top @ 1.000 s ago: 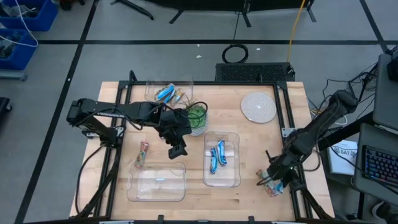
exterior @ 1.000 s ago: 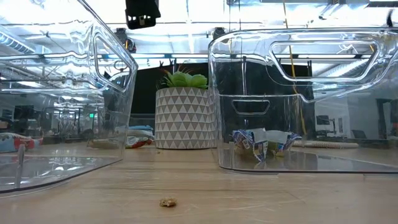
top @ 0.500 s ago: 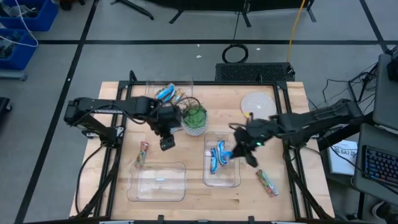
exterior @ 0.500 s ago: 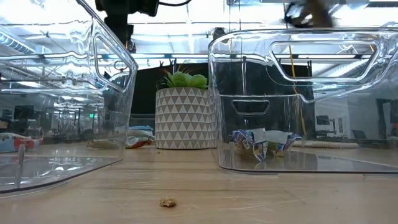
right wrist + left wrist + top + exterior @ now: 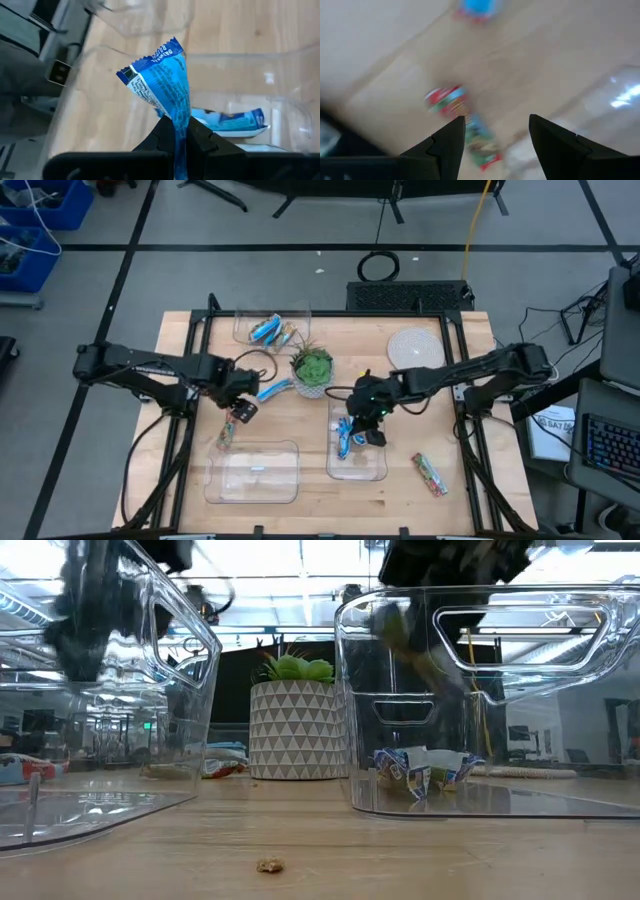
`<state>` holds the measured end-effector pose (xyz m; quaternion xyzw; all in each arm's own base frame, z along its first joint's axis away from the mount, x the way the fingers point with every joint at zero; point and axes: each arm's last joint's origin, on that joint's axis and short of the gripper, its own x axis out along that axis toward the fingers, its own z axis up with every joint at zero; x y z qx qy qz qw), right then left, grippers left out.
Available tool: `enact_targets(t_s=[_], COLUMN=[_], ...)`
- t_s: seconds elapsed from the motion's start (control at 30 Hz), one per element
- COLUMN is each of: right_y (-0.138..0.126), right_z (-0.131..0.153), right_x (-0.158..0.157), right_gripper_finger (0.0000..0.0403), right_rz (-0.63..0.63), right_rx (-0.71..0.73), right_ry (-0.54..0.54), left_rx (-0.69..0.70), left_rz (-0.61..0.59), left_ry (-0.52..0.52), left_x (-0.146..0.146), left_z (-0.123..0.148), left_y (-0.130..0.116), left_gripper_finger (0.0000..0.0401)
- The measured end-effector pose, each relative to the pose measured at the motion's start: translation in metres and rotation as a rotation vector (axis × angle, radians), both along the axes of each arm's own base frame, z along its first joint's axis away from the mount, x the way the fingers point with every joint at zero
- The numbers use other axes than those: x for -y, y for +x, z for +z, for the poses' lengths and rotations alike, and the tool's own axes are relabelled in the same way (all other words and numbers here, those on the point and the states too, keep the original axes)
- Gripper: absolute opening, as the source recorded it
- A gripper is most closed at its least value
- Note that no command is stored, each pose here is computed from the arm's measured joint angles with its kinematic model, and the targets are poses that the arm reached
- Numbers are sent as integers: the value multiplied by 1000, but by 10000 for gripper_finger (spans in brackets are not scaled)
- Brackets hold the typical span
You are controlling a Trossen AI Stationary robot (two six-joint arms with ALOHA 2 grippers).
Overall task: Pick and place Granola Bars by type
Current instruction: Put the blue granola bar into the middle transparent bin, then put the middle red granola bar into the bottom transparent bin
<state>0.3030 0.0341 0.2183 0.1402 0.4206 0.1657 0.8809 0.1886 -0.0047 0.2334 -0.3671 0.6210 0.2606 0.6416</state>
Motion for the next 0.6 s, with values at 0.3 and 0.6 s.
enact_targets(t_s=[0.3,0.6], right_y=[10,2], right_z=[-28,-8], right_x=[-1,-4], right_gripper_finger=[44,206], right_rz=[72,87], right_rx=[-86,-69], right_ry=[61,179], left_rx=[-108,-37], left_rz=[131,191], left_ry=[-75,-118], left_x=[12,21], left_z=[-46,-69], left_y=[-35,-34], left_gripper_finger=[223,222])
